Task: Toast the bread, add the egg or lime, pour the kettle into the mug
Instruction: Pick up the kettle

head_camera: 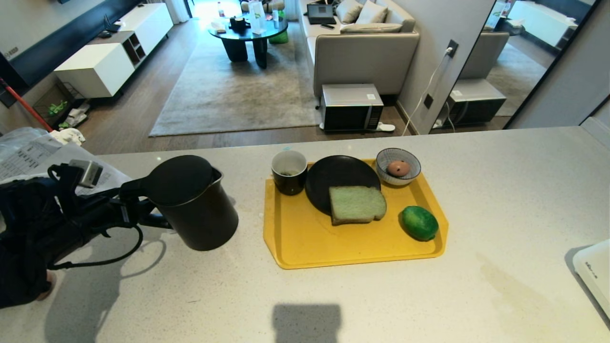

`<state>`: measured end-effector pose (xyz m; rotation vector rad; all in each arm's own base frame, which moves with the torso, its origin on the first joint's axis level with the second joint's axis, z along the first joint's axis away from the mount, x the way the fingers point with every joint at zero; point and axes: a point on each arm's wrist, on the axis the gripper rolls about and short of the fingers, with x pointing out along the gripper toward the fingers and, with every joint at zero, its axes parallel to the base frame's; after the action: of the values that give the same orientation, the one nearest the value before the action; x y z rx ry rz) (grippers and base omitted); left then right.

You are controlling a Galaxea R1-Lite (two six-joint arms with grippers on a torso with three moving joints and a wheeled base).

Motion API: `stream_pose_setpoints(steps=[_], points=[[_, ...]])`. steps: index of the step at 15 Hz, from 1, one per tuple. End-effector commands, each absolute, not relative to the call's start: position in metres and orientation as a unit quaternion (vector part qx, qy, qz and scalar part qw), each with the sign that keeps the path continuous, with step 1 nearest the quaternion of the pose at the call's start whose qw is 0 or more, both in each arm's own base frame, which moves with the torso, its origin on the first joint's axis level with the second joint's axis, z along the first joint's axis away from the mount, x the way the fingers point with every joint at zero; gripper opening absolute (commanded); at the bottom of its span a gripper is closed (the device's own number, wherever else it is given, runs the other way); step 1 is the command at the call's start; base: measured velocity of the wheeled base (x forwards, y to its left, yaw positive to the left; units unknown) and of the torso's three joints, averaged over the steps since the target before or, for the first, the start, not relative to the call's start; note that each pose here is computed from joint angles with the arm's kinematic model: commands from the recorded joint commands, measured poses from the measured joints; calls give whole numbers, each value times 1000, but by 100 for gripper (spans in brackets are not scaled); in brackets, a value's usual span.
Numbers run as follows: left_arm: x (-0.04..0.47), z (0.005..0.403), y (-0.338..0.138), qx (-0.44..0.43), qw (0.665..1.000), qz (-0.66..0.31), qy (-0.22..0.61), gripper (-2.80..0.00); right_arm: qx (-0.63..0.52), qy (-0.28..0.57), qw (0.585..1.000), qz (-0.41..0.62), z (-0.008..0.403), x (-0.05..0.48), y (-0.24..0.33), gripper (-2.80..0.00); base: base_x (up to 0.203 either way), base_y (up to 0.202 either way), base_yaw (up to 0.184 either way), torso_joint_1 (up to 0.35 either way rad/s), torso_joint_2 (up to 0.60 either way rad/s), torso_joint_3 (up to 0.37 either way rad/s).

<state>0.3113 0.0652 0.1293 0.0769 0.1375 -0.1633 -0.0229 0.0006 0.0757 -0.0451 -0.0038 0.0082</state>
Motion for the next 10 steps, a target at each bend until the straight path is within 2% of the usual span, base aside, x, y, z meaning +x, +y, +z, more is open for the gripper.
stream_pose_setpoints(steps=[1, 5, 6, 10], points=[[312, 130, 65, 39, 994, -82, 65, 0, -23, -2, 1000, 5, 76, -23, 1, -280, 0, 0, 0, 0, 0, 0], [312, 130, 62, 24, 994, -88, 66, 0, -23, -2, 1000, 5, 76, -23, 1, -280, 0, 0, 0, 0, 0, 0], [312, 130, 62, 24, 994, -88, 66, -276, -23, -2, 1000, 5, 76, -23, 1, -280, 0, 0, 0, 0, 0, 0], [314, 128, 61, 21, 993, -91, 68, -280, -22, -2, 1000, 5, 76, -23, 1, -280, 0, 0, 0, 0, 0, 0]])
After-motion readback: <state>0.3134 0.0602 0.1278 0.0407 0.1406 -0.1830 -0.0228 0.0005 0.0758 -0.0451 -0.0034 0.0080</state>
